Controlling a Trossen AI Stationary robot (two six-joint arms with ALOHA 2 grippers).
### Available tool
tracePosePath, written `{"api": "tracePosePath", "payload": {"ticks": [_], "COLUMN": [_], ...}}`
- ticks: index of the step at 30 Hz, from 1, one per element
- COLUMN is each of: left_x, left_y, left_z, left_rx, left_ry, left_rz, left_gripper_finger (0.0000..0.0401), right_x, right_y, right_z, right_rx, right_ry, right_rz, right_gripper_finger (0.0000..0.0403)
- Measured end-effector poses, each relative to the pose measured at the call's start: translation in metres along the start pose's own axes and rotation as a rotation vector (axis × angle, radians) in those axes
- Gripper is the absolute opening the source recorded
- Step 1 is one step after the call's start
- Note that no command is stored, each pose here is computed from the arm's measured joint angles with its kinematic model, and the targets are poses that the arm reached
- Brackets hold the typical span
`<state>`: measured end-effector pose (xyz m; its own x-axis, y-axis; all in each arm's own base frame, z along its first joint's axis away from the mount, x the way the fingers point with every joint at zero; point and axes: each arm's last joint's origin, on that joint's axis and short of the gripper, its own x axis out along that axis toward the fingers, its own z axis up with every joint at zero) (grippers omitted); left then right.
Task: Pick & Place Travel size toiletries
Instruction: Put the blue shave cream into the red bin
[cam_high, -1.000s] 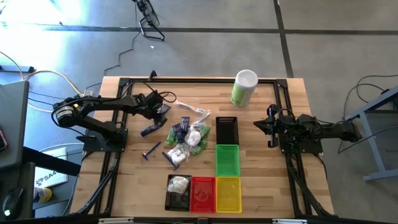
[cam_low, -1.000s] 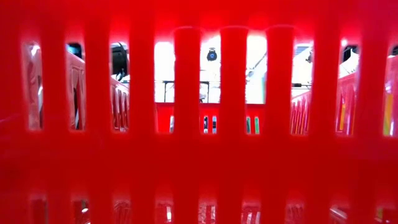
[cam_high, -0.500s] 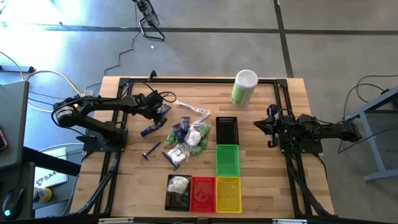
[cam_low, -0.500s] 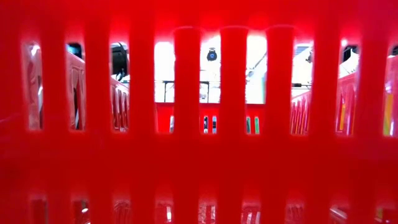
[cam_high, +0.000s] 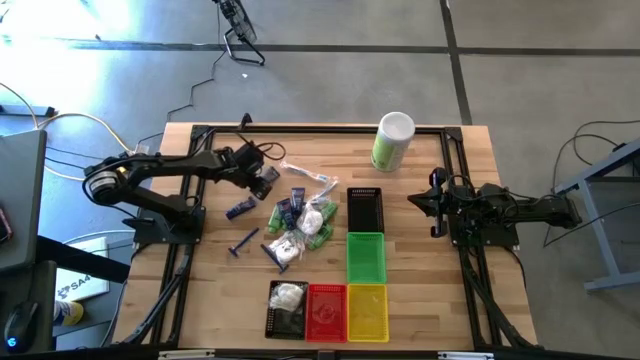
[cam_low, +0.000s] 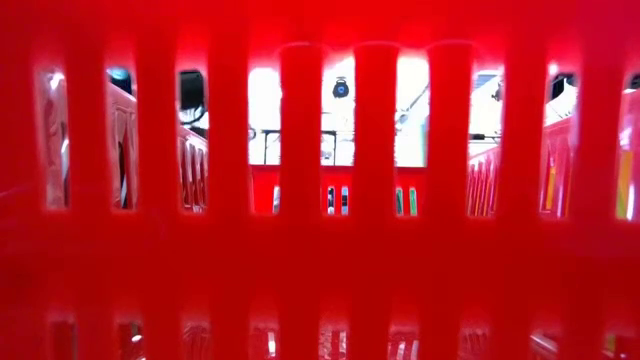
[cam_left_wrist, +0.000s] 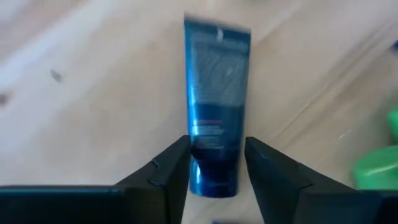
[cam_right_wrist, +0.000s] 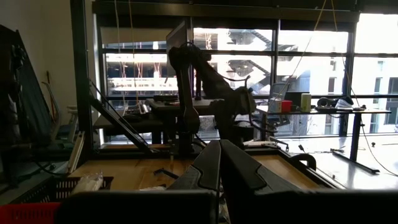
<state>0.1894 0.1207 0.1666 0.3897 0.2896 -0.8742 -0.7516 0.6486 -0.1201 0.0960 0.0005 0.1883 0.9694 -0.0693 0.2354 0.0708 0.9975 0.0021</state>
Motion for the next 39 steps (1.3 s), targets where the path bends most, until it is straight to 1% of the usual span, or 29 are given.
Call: {"api": "tracePosePath", "payload": {"ticks": [4,7,11,15,30,34,39], "left_x": [-0.013,-0.022,-0.030,-0.031,-0.030,-0.030,-0.030], "left_y": [-0.004,-0.005,-0.003,-0.001,-0.002,-0.002,0.000], "left_z": [0.013,0.017,0.013,0.008,0.009,0.009,0.009], "left_rx": [0.029,0.048,0.056,0.068,0.087,0.085,0.077], "left_ry": [-0.062,-0.084,-0.056,-0.012,-0.017,-0.019,-0.031], "left_rz": [-0.022,-0.032,-0.023,-0.006,-0.006,0.002,0.042], "left_gripper_finger": [0.0102,0.0074,0.0051,0.0045,0.0048,0.0077,0.0138], "right_x": [0.000,0.000,0.000,0.000,0.000,0.000,0.000], "right_y": [0.000,0.000,0.000,0.000,0.000,0.000,0.000], "right_z": [0.000,0.000,0.000,0.000,0.000,0.000,0.000], "right_rx": [0.000,-0.002,-0.003,-0.003,-0.004,-0.004,-0.003], "right_ry": [0.001,0.000,0.000,0.000,0.000,0.000,0.000], "right_rz": [0.000,0.000,0.000,0.000,0.000,0.000,0.000], "right_gripper_finger": [0.0002,0.0002,0.0002,0.0002,0.0002,0.0002,0.0002]}}
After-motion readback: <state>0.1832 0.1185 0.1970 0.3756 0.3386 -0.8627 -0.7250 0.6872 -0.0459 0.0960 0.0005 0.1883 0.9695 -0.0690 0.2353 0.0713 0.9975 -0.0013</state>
